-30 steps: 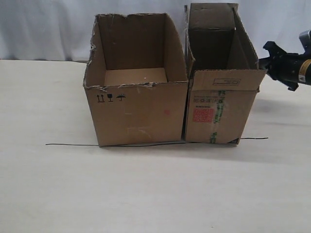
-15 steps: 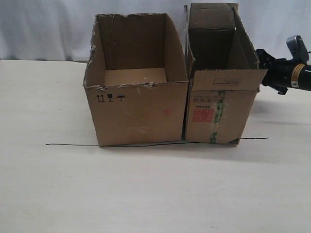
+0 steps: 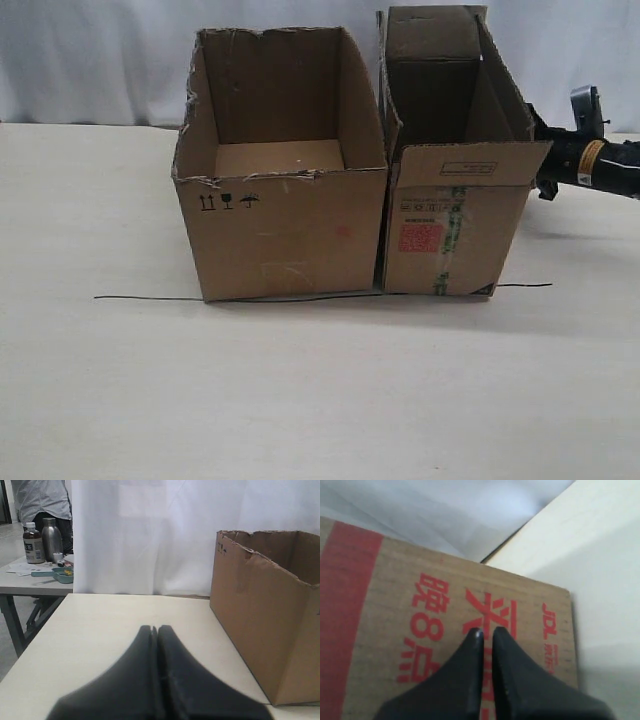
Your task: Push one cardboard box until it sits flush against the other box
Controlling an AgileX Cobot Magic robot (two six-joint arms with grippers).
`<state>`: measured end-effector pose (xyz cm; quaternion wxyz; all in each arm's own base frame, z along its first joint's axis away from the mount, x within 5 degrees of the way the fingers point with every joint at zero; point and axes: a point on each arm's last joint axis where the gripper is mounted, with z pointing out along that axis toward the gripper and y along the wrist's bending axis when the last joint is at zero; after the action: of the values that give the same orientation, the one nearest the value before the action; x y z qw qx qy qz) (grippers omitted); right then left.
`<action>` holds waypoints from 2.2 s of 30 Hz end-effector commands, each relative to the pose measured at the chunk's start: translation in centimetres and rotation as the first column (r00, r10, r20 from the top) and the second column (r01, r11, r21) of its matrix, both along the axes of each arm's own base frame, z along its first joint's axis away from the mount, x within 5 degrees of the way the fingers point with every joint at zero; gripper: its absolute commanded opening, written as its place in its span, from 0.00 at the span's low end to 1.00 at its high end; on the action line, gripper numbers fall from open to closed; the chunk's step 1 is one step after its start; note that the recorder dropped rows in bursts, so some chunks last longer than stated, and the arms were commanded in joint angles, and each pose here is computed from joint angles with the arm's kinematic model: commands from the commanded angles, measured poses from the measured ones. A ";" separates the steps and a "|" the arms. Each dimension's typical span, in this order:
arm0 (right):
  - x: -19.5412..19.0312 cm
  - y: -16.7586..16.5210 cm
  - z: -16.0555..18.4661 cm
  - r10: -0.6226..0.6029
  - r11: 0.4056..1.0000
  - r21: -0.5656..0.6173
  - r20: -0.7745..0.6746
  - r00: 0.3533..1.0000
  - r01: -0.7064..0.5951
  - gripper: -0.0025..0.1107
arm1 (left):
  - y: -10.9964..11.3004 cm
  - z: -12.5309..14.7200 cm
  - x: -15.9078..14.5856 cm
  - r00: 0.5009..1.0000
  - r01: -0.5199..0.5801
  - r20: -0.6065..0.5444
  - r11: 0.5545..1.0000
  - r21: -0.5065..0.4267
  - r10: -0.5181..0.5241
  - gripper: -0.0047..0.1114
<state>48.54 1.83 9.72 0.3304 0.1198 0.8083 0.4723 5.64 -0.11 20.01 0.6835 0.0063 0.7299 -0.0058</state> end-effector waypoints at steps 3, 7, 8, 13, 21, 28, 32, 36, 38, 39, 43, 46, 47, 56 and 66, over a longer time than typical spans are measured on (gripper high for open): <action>-0.1 0.2 0.2 0.022 1.000 0.021 -0.012 1.000 -0.021 0.07 | 0.0 0.0 0.0 1.000 0.007 0.011 1.000 -0.009 -0.007 0.04; -0.2 0.6 0.2 0.041 0.999 0.034 -0.008 0.999 -0.040 0.07 | 0.0 0.0 0.0 1.000 0.007 0.011 1.000 -0.009 -0.007 0.04; -0.2 0.8 0.2 0.043 0.999 0.034 -0.008 0.999 -0.043 0.07 | 0.0 0.0 0.0 1.000 0.007 0.011 1.000 -0.009 -0.007 0.04; -0.2 2.3 0.2 0.069 0.997 0.022 -0.013 0.998 -0.069 0.07 | 0.0 0.0 0.0 1.000 0.007 0.011 1.000 -0.009 -0.007 0.04; 0.1 1.1 0.7 0.021 0.999 0.032 0.004 1.000 -0.021 0.07 | 0.0 0.0 0.0 1.000 0.007 0.011 1.000 -0.009 -0.007 0.04; -1.3 -1.8 2.3 0.102 0.990 -0.092 -0.063 0.993 -0.107 0.07 | 0.0 0.0 0.0 1.000 0.007 0.011 1.000 -0.009 -0.007 0.04; -2.9 -3.2 3.7 0.083 0.991 -0.098 -0.072 0.994 -0.090 0.07 | 0.0 0.0 0.0 1.000 0.007 0.011 1.000 -0.009 -0.007 0.04; -6.0 -5.5 3.9 0.036 0.995 -0.083 -0.127 0.991 -0.047 0.07 | 0.0 0.0 0.0 1.000 0.007 0.011 1.000 -0.009 -0.007 0.04; -7.6 -5.8 3.6 0.050 0.997 -0.058 -0.149 0.988 -0.060 0.07 | 0.0 0.0 0.0 1.000 0.007 0.011 1.000 -0.009 -0.007 0.04; -8.4 -5.8 3.6 0.061 0.996 -0.049 -0.154 0.986 -0.070 0.07 | 0.0 0.0 0.0 1.000 0.007 0.011 1.000 -0.009 -0.007 0.04; -10.5 -4.9 3.1 0.115 0.993 -0.006 -0.172 0.978 -0.118 0.07 | 0.0 0.0 0.0 1.000 0.007 0.011 1.000 -0.009 -0.007 0.04; -11.3 -4.1 2.9 0.149 0.989 0.023 -0.171 0.974 -0.147 0.07 | 0.0 0.0 0.0 1.000 0.007 0.011 1.000 -0.009 -0.007 0.04; -11.3 -3.7 2.9 0.156 0.988 0.036 -0.161 0.975 -0.152 0.07 | 0.0 0.0 0.0 1.000 0.007 0.011 1.000 -0.009 -0.007 0.04; -11.2 -2.1 3.5 0.193 0.978 0.110 -0.127 0.973 -0.179 0.07 | 0.0 0.0 0.0 1.000 0.007 0.011 1.000 -0.009 -0.007 0.04; -11.3 -1.2 3.6 0.223 0.970 0.131 -0.122 0.967 -0.207 0.07 | 0.0 0.0 0.0 1.000 0.007 0.011 1.000 -0.008 -0.006 0.04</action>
<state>37.39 0.42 12.94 0.2129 0.0876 0.8138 0.5336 5.64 -0.11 20.01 0.6835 0.0063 0.7299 -0.0058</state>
